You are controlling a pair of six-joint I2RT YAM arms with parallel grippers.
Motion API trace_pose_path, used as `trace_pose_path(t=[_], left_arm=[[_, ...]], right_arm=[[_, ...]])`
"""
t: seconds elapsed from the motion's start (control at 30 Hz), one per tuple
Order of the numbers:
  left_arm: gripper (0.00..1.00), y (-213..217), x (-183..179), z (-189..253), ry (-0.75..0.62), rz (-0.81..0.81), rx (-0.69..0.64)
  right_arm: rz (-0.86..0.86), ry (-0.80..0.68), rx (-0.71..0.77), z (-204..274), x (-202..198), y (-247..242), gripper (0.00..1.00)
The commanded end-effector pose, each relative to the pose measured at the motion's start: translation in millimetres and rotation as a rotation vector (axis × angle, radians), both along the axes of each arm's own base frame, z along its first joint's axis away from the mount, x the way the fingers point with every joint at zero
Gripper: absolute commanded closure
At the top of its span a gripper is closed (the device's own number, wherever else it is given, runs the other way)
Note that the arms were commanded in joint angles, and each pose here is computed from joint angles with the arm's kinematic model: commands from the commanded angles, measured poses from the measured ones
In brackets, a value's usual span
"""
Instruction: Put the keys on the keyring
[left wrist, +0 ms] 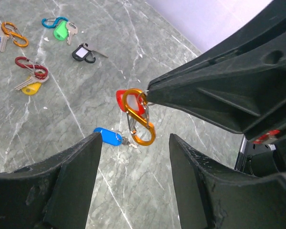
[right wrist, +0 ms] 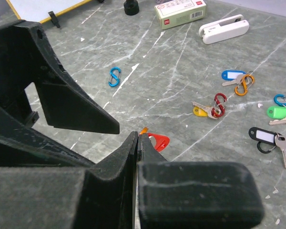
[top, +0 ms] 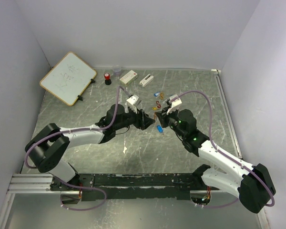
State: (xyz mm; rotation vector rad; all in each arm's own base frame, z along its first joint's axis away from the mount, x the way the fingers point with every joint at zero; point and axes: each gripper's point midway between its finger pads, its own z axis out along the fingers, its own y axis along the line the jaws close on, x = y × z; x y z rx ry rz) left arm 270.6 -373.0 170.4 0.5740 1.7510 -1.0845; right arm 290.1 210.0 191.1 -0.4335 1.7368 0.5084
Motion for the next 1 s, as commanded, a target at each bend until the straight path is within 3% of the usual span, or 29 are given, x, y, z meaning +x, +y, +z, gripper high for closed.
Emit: trace_pose_path(t=[0.0, 0.63, 0.97], left_arm=[[0.32, -9.4, 7.0, 15.7, -0.027, -0.040, -0.064], [0.35, -20.4, 13.2, 15.9, -0.018, -0.070, -0.098], [0.50, -20.3, 13.1, 14.5, -0.014, -0.077, -0.107]], right_arm=[[0.015, -0.044, 0.017, 15.1, 0.3, 2.2, 1.00], [0.016, -0.049, 0.016, 16.7, 0.1, 2.2, 1.00], [0.013, -0.049, 0.016, 16.3, 0.2, 1.4, 1.00]])
